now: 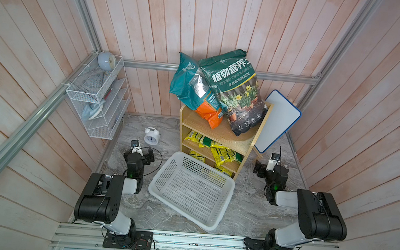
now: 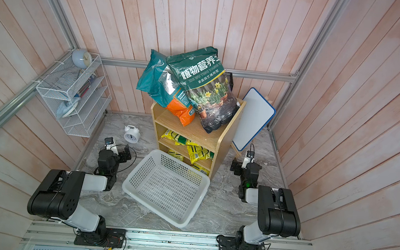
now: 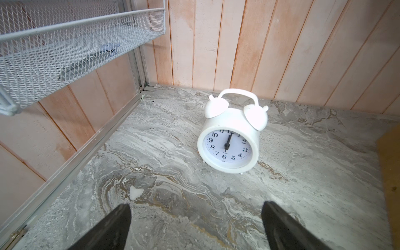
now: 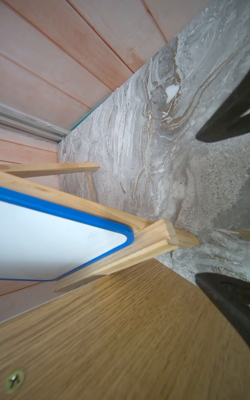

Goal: Take down the fertilizer bag from the shelf
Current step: Adjust the storage box at the center of the board.

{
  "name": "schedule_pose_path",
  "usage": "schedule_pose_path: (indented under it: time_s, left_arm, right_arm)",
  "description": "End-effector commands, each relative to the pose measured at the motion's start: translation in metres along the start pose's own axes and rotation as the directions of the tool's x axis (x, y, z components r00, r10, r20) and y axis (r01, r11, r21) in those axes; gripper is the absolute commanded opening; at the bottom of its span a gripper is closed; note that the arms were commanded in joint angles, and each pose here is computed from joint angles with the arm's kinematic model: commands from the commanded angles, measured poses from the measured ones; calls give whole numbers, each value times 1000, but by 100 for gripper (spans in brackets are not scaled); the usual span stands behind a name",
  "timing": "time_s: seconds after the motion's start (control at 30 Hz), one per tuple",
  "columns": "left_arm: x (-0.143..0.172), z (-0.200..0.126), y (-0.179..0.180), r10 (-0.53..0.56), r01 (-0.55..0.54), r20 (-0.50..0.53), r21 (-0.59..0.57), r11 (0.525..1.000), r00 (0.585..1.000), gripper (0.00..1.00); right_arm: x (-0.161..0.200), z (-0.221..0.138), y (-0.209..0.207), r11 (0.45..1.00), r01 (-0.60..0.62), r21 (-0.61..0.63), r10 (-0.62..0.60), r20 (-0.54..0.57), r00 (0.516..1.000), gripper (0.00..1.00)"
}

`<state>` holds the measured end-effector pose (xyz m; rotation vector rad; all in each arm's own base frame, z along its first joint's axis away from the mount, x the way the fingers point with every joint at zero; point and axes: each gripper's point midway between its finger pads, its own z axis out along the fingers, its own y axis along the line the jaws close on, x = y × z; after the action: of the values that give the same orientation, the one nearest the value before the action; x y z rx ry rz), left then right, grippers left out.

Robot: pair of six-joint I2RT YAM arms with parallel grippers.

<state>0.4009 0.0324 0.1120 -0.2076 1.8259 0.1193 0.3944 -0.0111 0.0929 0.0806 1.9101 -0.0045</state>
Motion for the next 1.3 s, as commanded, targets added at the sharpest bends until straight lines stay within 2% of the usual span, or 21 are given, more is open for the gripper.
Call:
schedule_pose_path:
  time_s: [0.0, 0.13, 0.27, 0.4, 0.43, 0.53, 0.63, 0.7, 0.83, 0.93, 1.0, 1.1, 1.17, 1.27]
  left_arm:
    - [1, 1, 2, 5, -5, 3, -17, 1000, 1000, 100]
    - [-1, -1, 5, 3, -3, 12, -30, 1000, 1000, 100]
    - [-24, -18, 27, -49, 56, 44, -163, 985, 998, 100]
    - [-23, -36, 33, -94, 62, -142, -218, 974, 985, 100]
    - [-20, -41, 36, -101, 60, -160, -246, 967, 982, 100]
    - [-16, -61, 50, -153, 93, -159, -333, 938, 975, 100]
    - [-24, -73, 52, -225, 171, -123, -345, 923, 967, 100]
    - [-31, -79, 64, -349, 297, -63, -401, 867, 935, 100]
    - [-48, -72, 38, -405, 371, -155, -206, 905, 901, 100]
    - [-45, -77, 29, -427, 373, -271, -231, 899, 863, 100]
    - [-33, -87, 27, -464, 377, -346, -291, 880, 816, 100]
    - [-22, -100, 22, -559, 448, -376, -346, 824, 739, 100]
    - [-16, -103, 6, -570, 495, -430, -283, 822, 700, 100]
    - [-17, -105, -16, -573, 573, -457, -158, 804, 680, 100]
  right_arm:
    - [-1, 2, 0, 1000, -6, -10, 6, 5, 1000, 98]
    - [-5, -5, -4, 1000, -16, 14, 15, 44, 999, 98]
    - [-21, -33, -22, 992, -64, 113, 52, 106, 993, 97]
    - [-26, -56, -40, 966, -115, 232, 117, 6, 993, 97]
    - [-28, -61, -41, 963, -122, 242, 131, -20, 991, 97]
    - [-29, -81, -50, 929, -170, 328, 219, -117, 969, 94]
    - [-28, -105, -51, 894, -236, 380, 325, -189, 927, 90]
    - [-27, -122, -43, 884, -263, 386, 373, -245, 895, 87]
    - [-18, -159, -8, 925, -183, 332, 322, -434, 841, 81]
    - [-3, -195, 29, 962, -132, 239, 248, -566, 786, 78]
    - [12, -216, 58, 977, -156, 142, 211, -625, 752, 75]
    - [32, -235, 94, 975, -218, 35, 183, -684, 707, 73]
    - [46, -238, 127, 955, -288, -67, 151, -726, 671, 73]
    - [61, -236, 171, 904, -394, -165, 120, -787, 605, 68]
